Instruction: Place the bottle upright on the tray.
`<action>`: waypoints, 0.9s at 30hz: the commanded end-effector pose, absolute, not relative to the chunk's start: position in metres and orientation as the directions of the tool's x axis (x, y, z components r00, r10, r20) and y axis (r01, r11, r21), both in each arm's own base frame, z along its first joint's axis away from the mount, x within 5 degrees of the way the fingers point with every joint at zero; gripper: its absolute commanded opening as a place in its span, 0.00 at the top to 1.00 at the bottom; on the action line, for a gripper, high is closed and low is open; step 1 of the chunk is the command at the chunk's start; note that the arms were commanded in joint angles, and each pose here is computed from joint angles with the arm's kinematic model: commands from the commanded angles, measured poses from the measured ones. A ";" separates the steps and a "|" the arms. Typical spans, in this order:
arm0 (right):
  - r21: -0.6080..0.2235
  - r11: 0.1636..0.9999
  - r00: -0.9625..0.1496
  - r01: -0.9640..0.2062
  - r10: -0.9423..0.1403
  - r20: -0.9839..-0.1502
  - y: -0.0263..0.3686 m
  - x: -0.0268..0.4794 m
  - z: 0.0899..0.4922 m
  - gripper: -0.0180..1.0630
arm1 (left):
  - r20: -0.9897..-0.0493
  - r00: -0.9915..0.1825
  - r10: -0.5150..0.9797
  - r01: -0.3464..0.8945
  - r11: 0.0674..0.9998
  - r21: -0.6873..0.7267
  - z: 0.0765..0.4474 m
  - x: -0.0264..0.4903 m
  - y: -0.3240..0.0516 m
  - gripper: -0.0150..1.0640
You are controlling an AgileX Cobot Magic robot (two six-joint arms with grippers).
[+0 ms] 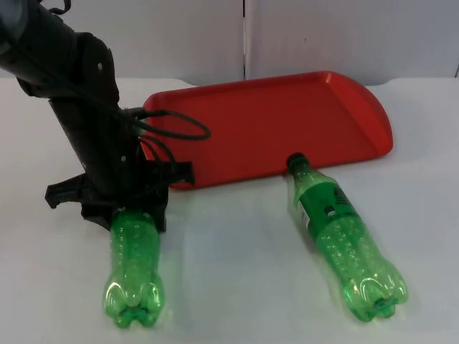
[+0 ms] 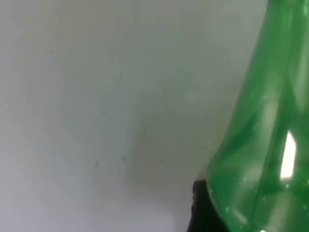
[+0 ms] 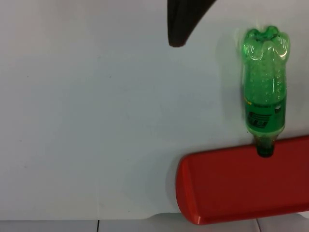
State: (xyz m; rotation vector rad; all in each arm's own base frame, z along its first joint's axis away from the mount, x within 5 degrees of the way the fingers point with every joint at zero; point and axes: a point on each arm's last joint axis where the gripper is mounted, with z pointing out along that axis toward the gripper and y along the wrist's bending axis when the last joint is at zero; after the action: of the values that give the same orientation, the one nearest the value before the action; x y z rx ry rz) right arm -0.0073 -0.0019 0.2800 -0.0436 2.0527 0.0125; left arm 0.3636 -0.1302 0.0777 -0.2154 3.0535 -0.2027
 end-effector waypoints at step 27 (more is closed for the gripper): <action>-0.007 1.000 -0.454 -0.030 -0.020 -0.891 -0.002 -0.007 0.281 0.02 | -0.503 -0.849 -0.160 0.002 0.952 -0.306 0.219 0.368 -0.132 0.99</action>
State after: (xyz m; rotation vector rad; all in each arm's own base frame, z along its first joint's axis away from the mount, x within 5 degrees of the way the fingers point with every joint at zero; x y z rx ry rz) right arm -0.0073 -0.0019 0.2800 -0.0436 2.0527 0.0125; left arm 0.3705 -0.1310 0.1961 -0.1333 2.6440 -0.3681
